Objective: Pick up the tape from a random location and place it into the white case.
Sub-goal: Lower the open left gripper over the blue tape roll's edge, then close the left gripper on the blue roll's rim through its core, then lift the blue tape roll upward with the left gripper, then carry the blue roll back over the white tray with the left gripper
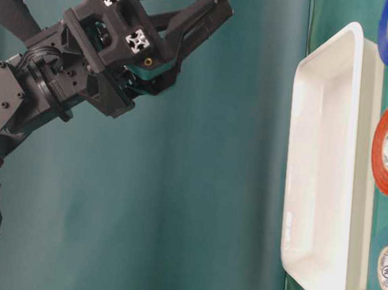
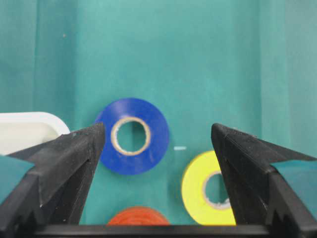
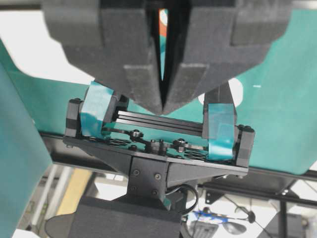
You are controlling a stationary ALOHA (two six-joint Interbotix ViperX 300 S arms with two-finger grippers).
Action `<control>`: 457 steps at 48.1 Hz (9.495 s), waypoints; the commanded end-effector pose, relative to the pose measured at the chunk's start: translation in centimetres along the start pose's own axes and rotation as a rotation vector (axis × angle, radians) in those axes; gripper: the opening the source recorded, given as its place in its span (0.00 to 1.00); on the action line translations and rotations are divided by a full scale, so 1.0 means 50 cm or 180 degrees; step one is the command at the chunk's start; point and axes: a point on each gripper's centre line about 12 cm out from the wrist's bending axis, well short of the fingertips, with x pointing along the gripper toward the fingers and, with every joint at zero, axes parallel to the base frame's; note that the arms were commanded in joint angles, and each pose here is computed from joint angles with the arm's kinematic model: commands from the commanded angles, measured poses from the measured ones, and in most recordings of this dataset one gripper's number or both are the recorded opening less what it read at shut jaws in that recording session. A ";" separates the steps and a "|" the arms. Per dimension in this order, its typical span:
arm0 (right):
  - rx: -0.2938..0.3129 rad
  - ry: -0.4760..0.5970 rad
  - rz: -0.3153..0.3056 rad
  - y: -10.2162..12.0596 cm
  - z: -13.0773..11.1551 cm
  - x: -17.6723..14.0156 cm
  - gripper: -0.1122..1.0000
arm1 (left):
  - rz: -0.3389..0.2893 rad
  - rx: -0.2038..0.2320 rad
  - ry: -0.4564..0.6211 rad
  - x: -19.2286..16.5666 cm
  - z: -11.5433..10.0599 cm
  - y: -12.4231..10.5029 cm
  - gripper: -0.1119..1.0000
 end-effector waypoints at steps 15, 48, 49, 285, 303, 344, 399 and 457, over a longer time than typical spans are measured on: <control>0.0000 -0.0093 0.0010 0.001 0.021 0.006 0.10 | -0.0011 0.0033 -0.0137 -0.025 0.018 -0.010 0.89; 0.0000 -0.0093 0.0010 0.001 0.021 0.006 0.10 | 0.0009 0.0004 -0.0195 0.020 -0.021 -0.003 0.89; 0.0000 -0.0093 0.0010 0.001 0.021 0.006 0.10 | 0.0012 0.0000 -0.0185 0.023 -0.025 -0.002 0.89; -0.0004 -0.0010 0.0011 0.001 0.007 0.012 0.10 | -0.0017 0.0013 -0.0103 0.117 -0.076 -0.016 0.34; 0.0000 -0.0005 0.0011 0.001 0.007 0.012 0.10 | -0.0004 0.0113 -0.0313 -0.046 -0.010 -0.012 0.34; 0.0000 0.0024 0.0016 0.002 0.004 0.014 0.10 | -0.0003 0.0251 -0.0279 -0.155 0.067 -0.012 0.33; 0.0000 0.0034 0.0011 0.001 0.002 0.014 0.10 | 0.0023 0.0229 -0.0263 -0.153 0.064 -0.001 0.33; 0.0000 0.0039 0.0016 0.002 0.001 0.014 0.10 | 0.0503 -0.0279 -0.0221 -0.181 0.025 0.213 0.33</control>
